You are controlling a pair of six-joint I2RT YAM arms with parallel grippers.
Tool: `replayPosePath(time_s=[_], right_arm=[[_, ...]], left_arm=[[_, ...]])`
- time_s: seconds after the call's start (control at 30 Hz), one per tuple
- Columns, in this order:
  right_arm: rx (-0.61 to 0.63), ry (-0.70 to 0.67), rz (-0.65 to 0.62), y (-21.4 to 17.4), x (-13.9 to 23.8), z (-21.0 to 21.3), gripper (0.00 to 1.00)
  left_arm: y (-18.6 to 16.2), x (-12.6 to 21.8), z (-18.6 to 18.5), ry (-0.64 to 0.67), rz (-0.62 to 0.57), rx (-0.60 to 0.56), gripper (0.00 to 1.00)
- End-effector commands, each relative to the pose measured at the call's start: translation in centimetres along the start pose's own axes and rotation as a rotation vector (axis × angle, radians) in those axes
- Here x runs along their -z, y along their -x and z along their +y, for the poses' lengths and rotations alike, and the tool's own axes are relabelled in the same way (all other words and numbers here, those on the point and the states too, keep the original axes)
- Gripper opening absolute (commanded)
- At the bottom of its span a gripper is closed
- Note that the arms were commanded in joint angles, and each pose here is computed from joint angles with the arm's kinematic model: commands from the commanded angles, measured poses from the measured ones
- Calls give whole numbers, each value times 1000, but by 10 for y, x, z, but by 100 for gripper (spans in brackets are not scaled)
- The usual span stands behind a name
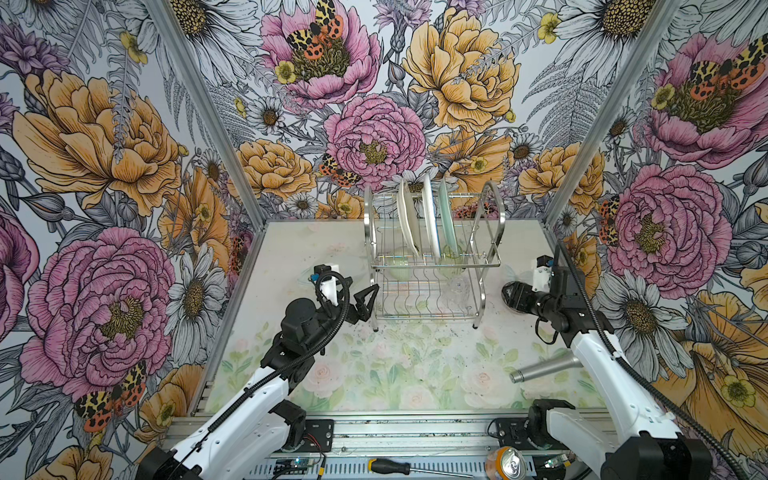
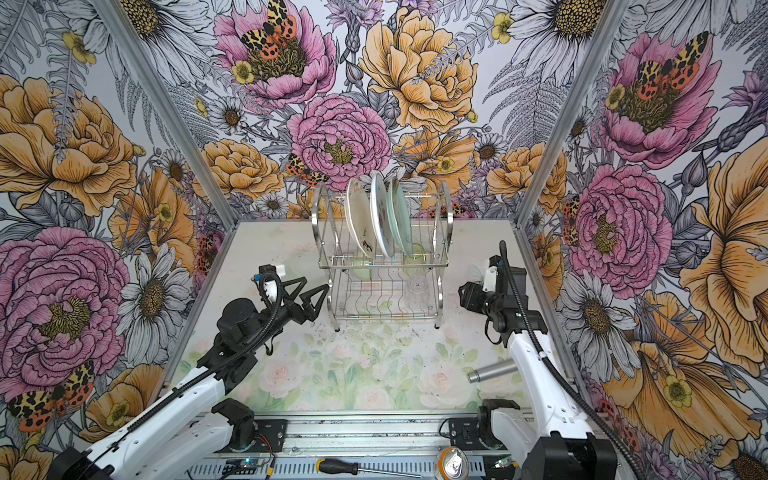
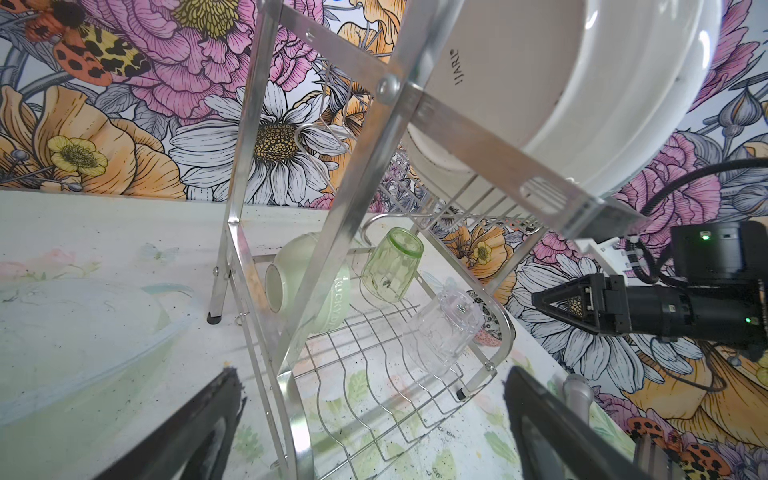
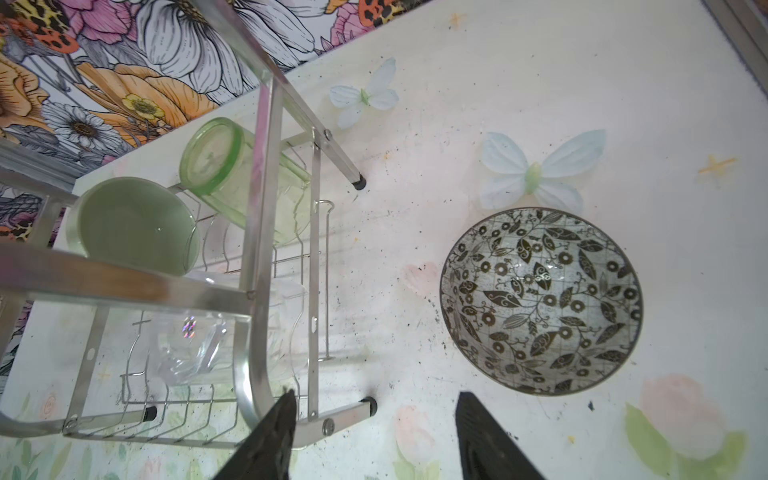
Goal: Unload the mixed dishes from the dish rack
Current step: 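Open the right gripper and lift it back toward the rack, then move the right gripper over the clear octagonal glass cup on the lower tier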
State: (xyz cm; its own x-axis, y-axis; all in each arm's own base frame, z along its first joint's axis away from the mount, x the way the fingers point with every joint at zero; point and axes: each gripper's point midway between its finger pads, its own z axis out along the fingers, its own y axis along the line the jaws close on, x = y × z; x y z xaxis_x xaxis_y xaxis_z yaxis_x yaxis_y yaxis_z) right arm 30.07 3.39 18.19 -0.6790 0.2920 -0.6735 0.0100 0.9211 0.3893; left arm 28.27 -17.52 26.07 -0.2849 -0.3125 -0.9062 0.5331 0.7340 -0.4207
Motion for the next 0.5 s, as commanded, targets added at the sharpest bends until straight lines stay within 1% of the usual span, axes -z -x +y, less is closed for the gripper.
replayPosePath(time_s=[0.0, 0.17, 0.3, 0.37, 0.4, 0.47], right_arm=[[62, 106, -64, 6, 12, 26, 71], [138, 185, -83, -7, 24, 57, 83], [164, 220, -109, -15, 31, 77, 86], [160, 242, -121, -18, 30, 85, 86], [160, 255, -124, -19, 28, 90, 88], [176, 277, -121, -23, 24, 100, 89]], left_arm=[[-1, 2, -5, -14, 2, 0, 99], [-2, 1, -12, -33, 9, 2, 99], [-3, -1, -16, -39, 18, 1, 99], [-4, -2, -17, -39, 19, 1, 99], [-4, -3, -17, -39, 21, -1, 99], [-5, -4, -19, -41, 25, -2, 99]])
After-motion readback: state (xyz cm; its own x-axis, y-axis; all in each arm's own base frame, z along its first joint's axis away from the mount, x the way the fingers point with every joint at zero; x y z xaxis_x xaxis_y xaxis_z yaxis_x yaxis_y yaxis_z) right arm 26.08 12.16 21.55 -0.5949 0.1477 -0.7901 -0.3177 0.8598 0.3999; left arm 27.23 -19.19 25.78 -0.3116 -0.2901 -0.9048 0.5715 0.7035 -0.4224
